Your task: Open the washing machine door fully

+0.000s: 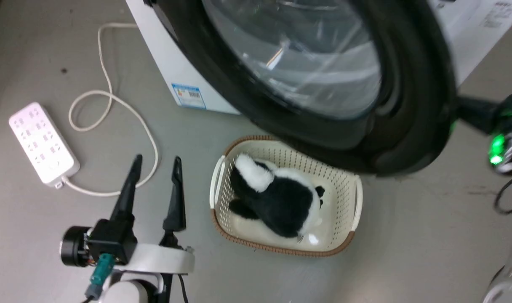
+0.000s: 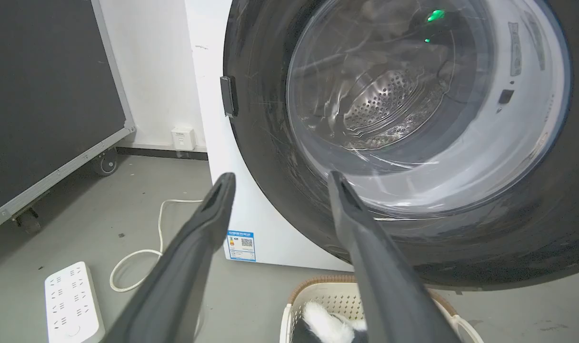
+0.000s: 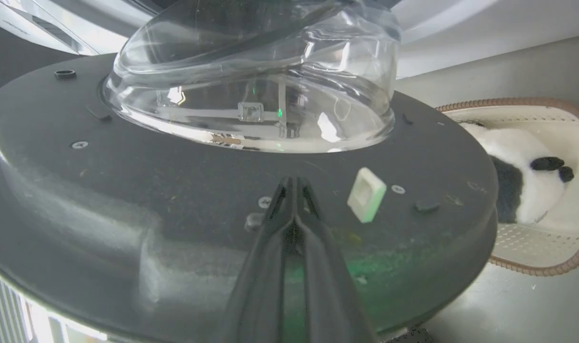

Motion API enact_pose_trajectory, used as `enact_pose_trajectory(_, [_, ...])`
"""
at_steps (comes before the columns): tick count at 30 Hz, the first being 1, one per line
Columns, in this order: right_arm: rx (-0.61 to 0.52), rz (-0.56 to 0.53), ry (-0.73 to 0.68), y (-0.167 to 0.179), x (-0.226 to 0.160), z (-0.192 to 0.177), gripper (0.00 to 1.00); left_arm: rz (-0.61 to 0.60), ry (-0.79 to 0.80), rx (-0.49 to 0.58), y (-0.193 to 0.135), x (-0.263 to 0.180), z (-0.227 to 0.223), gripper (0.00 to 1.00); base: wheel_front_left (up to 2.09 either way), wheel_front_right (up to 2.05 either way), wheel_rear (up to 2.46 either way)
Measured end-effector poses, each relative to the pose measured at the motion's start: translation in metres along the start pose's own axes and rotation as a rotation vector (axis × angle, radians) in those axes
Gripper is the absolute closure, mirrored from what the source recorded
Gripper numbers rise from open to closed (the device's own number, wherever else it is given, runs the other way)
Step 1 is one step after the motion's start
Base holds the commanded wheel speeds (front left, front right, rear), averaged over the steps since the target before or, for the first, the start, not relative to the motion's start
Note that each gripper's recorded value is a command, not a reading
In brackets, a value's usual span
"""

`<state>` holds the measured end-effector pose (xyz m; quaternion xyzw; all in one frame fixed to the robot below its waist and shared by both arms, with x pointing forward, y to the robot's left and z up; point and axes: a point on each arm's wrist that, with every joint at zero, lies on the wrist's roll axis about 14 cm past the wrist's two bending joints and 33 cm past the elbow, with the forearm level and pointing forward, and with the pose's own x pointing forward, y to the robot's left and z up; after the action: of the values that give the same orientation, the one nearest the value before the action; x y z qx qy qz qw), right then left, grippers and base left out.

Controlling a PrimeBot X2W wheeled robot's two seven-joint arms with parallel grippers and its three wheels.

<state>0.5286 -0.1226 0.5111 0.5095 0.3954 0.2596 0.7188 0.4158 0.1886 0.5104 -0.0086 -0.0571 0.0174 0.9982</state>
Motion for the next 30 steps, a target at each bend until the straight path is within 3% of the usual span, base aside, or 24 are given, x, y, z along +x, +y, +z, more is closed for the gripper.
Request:
enact_pose_trajectory(18, [-0.021,0.193,0.323,0.03,0.03,-0.162,1.0,-0.087,0.02,-0.014,-0.02,-0.047,0.006,0.0,0.0,0.0,0.0])
enact_pose_trajectory(28, [-0.018,0.226,0.384,0.039,0.043,-0.21,1.0,-0.108,0.026,-0.041,-0.024,-0.058,0.006,0.0,0.0,0.0,0.0])
enact_pose_trajectory(29, [-0.019,0.225,0.37,0.04,0.043,-0.209,0.66,-0.107,0.023,-0.046,-0.023,-0.058,0.007,0.0,0.0,0.0,0.0])
enact_pose_trajectory(30, [-0.026,0.22,0.347,0.04,0.044,-0.206,0.66,-0.104,0.019,-0.051,-0.022,-0.058,0.009,0.0,0.0,0.0,0.0])
